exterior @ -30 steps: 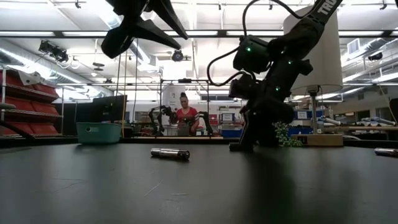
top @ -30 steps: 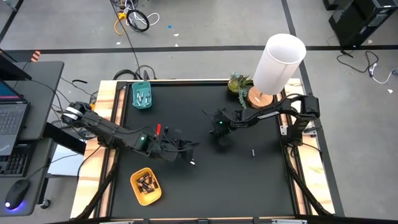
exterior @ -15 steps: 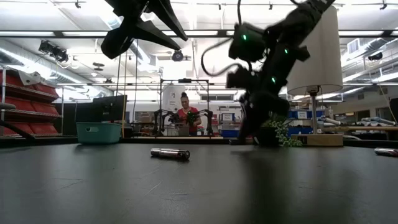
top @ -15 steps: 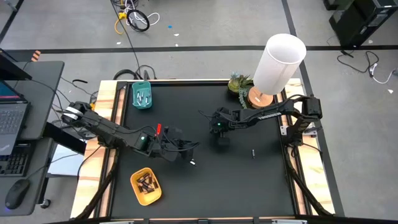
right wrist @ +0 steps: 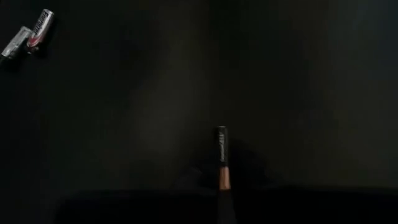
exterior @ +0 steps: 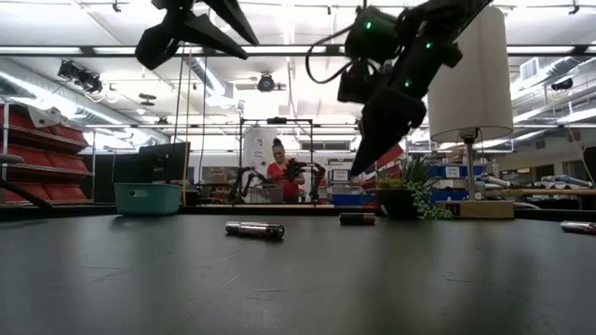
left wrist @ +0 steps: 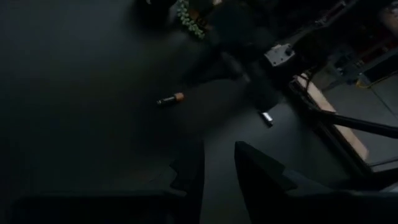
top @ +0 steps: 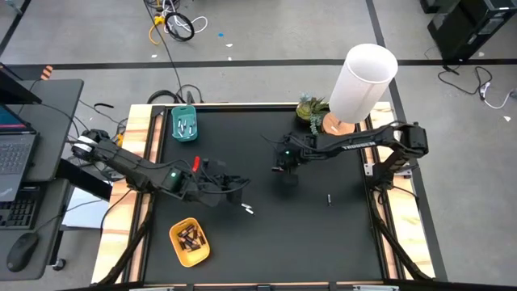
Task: Sort batteries
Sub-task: Put the black battery into the yellow bin
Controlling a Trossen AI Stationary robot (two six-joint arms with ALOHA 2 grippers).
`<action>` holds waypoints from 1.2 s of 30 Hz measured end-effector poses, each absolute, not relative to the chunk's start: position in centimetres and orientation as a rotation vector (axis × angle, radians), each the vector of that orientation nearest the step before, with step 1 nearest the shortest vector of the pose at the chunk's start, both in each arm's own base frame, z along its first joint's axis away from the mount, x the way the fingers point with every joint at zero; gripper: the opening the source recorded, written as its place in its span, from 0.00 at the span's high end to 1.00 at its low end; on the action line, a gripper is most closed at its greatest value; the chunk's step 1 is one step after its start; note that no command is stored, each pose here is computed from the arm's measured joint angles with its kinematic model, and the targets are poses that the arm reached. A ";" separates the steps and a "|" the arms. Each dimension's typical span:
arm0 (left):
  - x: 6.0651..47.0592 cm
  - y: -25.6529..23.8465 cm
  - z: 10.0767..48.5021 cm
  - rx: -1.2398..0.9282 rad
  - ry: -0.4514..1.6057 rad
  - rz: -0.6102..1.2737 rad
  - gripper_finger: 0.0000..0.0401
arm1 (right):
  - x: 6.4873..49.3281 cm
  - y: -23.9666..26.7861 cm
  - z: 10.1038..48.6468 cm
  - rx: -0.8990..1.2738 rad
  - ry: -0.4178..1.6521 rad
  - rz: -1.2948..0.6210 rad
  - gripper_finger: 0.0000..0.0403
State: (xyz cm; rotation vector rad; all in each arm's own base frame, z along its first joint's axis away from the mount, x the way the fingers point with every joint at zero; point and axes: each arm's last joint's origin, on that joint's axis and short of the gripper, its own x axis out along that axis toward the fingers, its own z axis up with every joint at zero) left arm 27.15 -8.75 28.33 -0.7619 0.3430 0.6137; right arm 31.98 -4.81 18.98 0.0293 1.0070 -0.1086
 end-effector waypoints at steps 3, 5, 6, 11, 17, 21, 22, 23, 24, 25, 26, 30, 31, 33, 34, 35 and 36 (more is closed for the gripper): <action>27.2 -8.8 28.4 -0.769 0.338 0.607 0.74 | 32.5 -5.2 18.0 0.049 1.003 -0.083 0.88; 27.2 -8.8 28.4 -0.770 0.338 0.606 0.74 | 32.9 -5.6 17.5 0.038 0.999 -0.081 0.81; 27.1 -8.9 28.4 -0.769 0.339 0.604 0.74 | 33.0 -5.7 17.2 0.034 1.000 -0.083 0.77; 27.1 -9.1 28.4 -0.772 0.345 0.595 0.74 | 33.2 -6.1 15.8 0.013 1.050 -0.085 0.64; 27.1 -9.1 28.4 -0.771 0.346 0.596 0.74 | 32.4 -5.9 14.1 -0.007 1.080 -0.067 0.65; 27.0 -9.0 28.3 -0.766 0.353 0.599 0.74 | 31.3 -6.0 12.8 -0.001 1.107 -0.073 0.72; 27.0 -9.0 28.3 -0.763 0.356 0.601 0.74 | 31.1 -6.0 12.4 -0.002 1.104 -0.073 0.74; 27.0 -9.0 28.3 -0.762 0.358 0.602 0.74 | 30.8 -6.0 12.1 -0.001 1.110 -0.073 0.77; 27.0 -9.0 28.3 -0.760 0.360 0.605 0.74 | 30.6 -6.0 11.8 -0.001 1.117 -0.074 0.80; 27.0 -9.0 28.2 -0.756 0.364 0.608 0.74 | 30.5 -6.0 11.5 -0.005 1.117 -0.074 0.84; 26.9 -8.9 28.2 -0.753 0.368 0.610 0.74 | 30.4 -6.0 11.4 -0.007 1.118 -0.072 0.88; 26.9 -8.9 28.1 -0.751 0.371 0.611 0.74 | 30.4 -6.0 11.3 -0.026 1.114 -0.059 0.94; 26.9 -8.9 28.1 -0.750 0.373 0.611 0.74 | 30.4 -6.0 11.3 -0.027 1.111 -0.060 0.94; 27.0 -9.0 27.9 -0.738 0.391 0.612 0.74 | 30.6 -6.0 11.4 -0.026 1.113 -0.059 0.94; 27.0 -8.9 27.7 -0.718 0.407 0.615 0.74 | 30.7 -6.0 11.6 -0.026 1.111 -0.059 0.94; 27.1 -8.9 27.4 -0.699 0.431 0.611 0.74 | 30.9 -6.1 11.9 -0.027 1.105 -0.060 0.94; 27.2 -8.9 27.3 -0.684 0.453 0.599 0.74 | 31.0 -6.1 12.3 -0.032 1.093 -0.060 0.94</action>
